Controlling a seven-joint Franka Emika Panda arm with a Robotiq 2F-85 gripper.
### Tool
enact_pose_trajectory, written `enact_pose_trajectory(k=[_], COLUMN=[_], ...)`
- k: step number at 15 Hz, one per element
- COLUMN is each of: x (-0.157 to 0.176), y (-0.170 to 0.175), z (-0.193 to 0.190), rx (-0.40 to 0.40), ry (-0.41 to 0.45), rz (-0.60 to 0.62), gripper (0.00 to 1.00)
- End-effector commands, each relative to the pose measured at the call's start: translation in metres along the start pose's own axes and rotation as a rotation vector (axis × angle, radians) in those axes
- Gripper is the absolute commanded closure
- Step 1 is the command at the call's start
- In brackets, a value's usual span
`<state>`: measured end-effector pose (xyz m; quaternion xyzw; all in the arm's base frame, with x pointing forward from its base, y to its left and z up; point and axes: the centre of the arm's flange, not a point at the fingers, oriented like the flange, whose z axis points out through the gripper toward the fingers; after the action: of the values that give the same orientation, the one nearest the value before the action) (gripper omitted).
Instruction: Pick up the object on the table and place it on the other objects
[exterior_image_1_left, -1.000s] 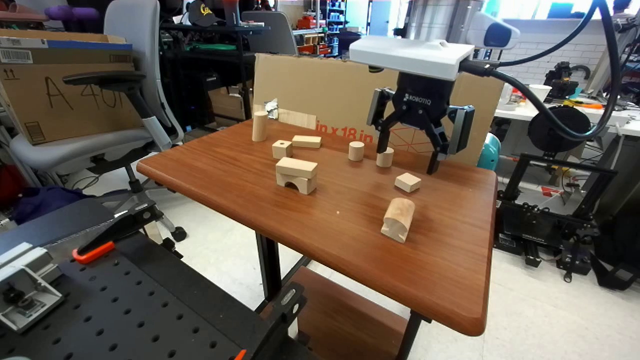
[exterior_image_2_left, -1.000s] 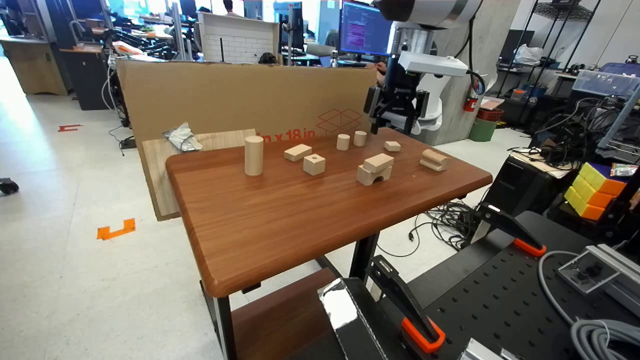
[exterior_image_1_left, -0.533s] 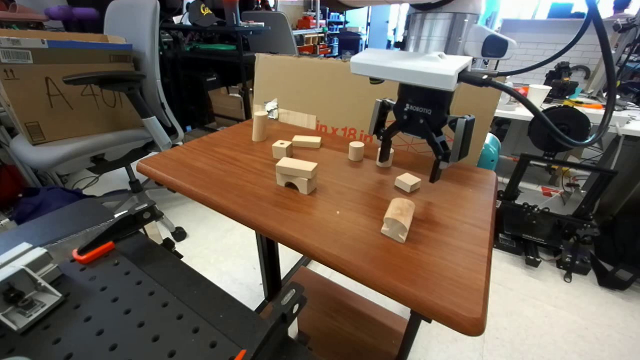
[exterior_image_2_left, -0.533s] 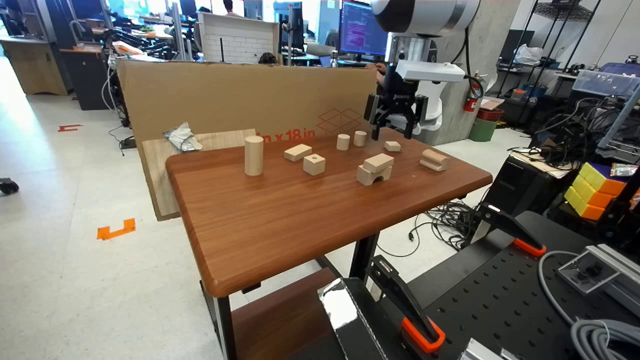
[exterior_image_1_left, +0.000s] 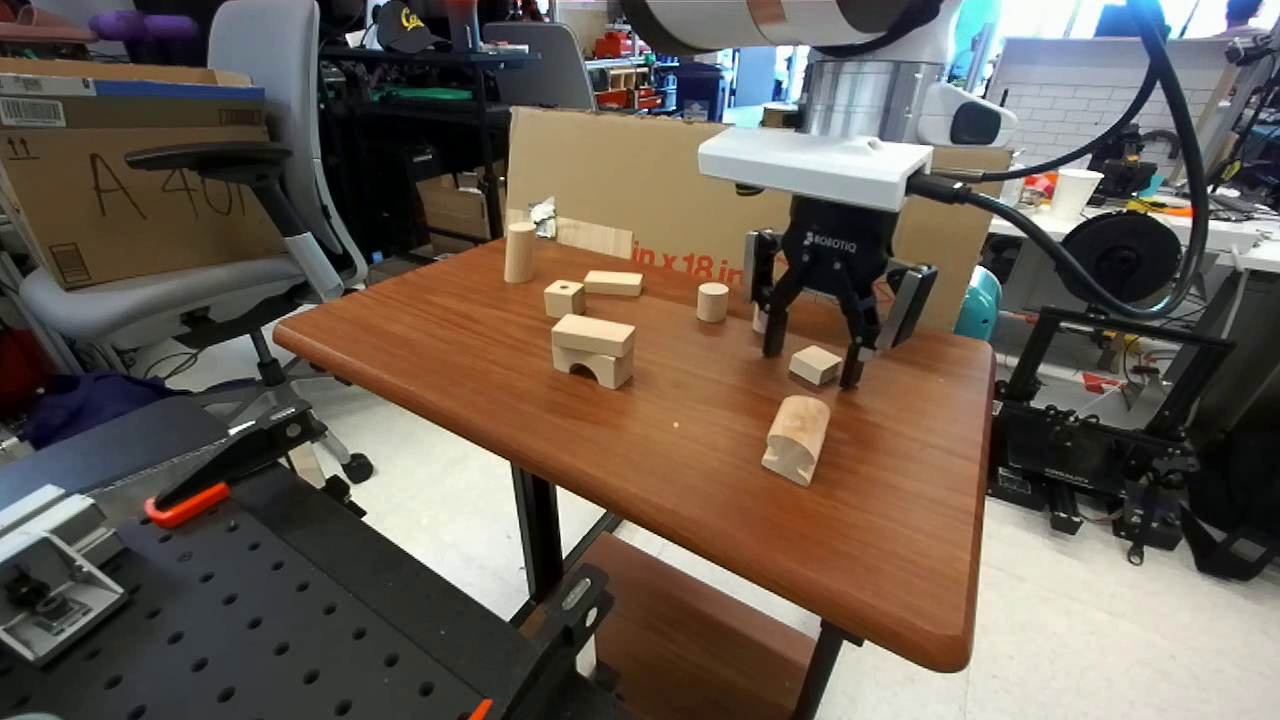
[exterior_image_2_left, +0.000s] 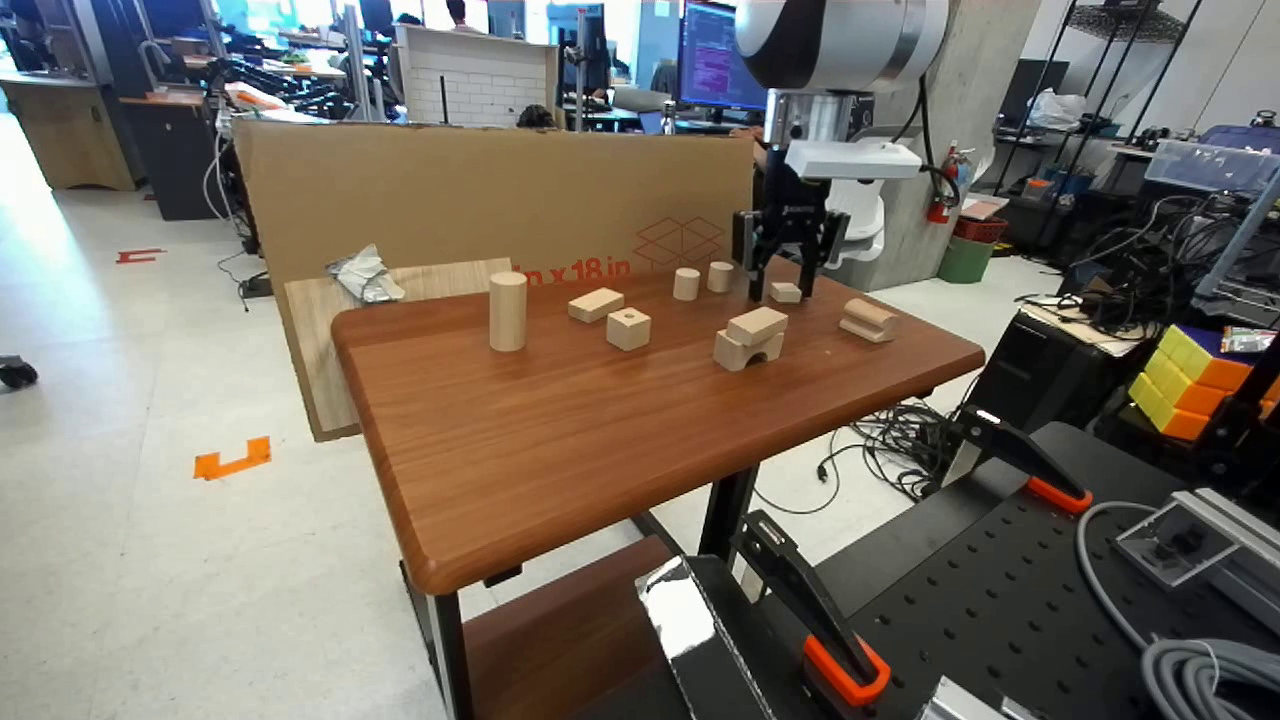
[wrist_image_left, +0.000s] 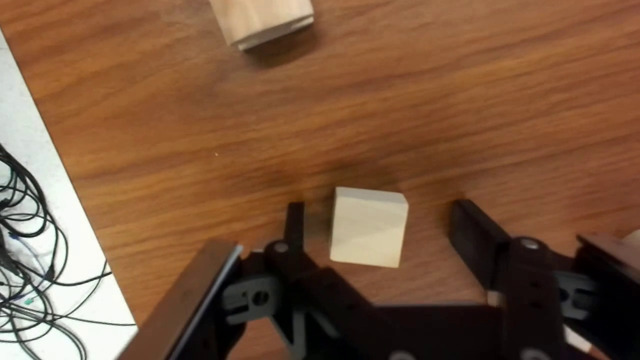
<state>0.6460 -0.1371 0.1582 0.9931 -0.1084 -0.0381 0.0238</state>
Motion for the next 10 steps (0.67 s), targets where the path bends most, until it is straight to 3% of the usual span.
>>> enact_pose_trajectory(k=[1,6,10], x=[0.007,0.000,-0.017], y=[0.002,0.012,0.016], z=[-0.010,-0.023,-0.043], rx=[-0.004,0.041,0.070], ry=[-0.005,-0.024,-0.058], rz=[0.013,0.024,0.007], gripper=[0.58,0.91,0.91])
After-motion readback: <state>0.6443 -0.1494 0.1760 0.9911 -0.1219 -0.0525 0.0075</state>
